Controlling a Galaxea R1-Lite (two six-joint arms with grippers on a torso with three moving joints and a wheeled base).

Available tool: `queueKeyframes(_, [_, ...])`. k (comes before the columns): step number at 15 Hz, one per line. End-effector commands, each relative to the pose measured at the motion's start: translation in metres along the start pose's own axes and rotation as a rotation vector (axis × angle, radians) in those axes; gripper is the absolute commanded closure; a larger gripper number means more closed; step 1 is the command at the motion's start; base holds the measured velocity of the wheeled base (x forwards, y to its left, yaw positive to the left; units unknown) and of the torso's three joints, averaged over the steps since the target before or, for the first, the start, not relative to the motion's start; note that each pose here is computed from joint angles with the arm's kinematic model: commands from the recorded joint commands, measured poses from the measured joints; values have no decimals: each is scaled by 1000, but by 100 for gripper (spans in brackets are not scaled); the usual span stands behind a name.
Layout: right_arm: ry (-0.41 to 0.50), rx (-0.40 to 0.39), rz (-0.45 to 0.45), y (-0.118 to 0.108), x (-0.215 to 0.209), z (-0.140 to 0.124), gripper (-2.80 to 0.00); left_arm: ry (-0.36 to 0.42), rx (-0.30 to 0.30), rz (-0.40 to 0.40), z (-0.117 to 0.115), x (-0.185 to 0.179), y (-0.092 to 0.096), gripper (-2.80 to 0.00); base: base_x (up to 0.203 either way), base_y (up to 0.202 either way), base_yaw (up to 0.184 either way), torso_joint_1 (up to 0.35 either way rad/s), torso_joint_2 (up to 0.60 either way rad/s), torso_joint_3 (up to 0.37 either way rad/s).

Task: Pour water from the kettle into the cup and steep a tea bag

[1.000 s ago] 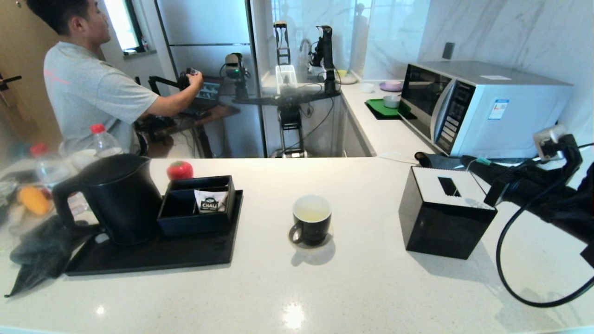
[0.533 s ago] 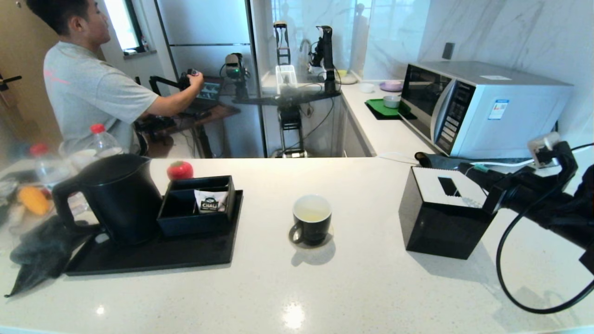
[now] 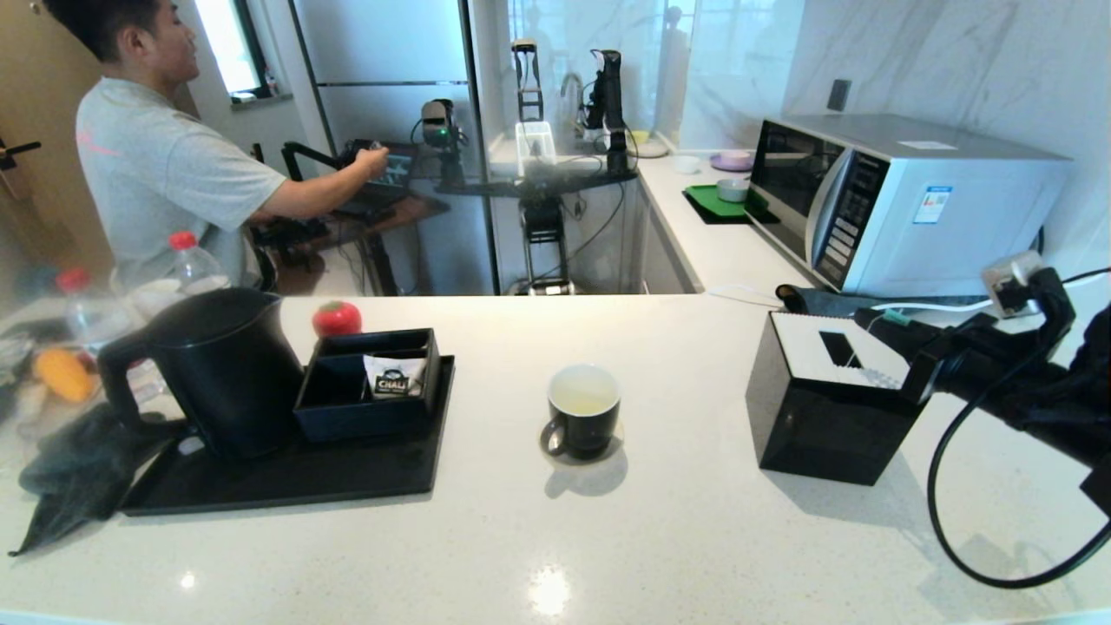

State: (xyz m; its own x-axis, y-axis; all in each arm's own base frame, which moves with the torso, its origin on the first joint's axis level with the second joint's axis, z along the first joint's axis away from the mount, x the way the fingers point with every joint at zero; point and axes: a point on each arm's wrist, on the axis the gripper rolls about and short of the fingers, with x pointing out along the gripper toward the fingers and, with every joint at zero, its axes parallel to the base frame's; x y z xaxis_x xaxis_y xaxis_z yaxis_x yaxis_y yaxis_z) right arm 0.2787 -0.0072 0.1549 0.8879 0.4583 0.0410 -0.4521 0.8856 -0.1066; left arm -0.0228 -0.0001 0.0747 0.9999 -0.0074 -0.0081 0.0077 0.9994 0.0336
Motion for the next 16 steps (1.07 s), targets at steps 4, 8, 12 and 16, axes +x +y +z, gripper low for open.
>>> queueKeyframes(4, [-3,-2,2,0,0,0,0,0,0,0,0,0,0,0,0,0,0,0,0,0])
queueKeyframes(8, [-3,-2,2,0,0,0,0,0,0,0,0,0,0,0,0,0,0,0,0,0])
queueKeyframes(12, [0,-1,3,0,0,-1,-280,0,0,0,0,0,0,0,0,0,0,0,0,0])
queueKeyframes(16, [8,1,-36,-9,-3,-3,-280,0,0,0,0,0,0,0,0,0,0,0,0,0])
